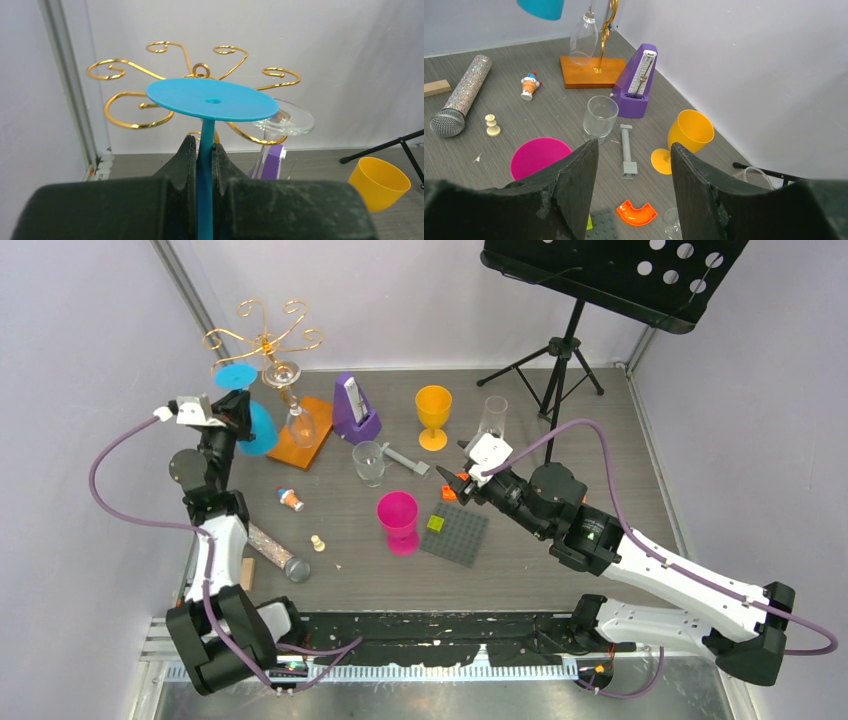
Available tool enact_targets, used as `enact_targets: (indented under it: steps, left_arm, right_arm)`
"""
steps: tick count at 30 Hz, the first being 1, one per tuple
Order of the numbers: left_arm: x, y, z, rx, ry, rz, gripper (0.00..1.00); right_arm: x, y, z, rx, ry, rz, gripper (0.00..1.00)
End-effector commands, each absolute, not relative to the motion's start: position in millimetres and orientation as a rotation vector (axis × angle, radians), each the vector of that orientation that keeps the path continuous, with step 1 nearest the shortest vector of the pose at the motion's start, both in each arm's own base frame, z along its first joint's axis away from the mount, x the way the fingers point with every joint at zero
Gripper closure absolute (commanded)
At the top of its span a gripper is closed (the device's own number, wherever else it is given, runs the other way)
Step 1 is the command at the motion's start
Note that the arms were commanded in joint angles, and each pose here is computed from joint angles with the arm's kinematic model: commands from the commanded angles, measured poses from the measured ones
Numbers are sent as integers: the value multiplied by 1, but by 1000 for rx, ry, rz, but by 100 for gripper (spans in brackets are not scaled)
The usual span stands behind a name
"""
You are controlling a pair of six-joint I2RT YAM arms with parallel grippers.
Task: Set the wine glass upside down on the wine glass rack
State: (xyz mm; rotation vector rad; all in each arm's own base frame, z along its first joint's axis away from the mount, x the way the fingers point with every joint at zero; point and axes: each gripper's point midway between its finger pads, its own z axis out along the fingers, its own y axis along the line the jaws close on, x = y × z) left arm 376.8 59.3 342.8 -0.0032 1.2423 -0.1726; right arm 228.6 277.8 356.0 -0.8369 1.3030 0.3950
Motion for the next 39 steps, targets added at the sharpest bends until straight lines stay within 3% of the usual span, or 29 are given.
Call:
enact_targets:
  steps: [1,39]
  left_arm:
    - [375,42,395,181,1077,-183,100]
    - [429,75,351,152,1064,-279,100]
  right_arm:
    - [227,275,361,-818,1302,407,39]
    - [233,293,339,-928,1361,382,39]
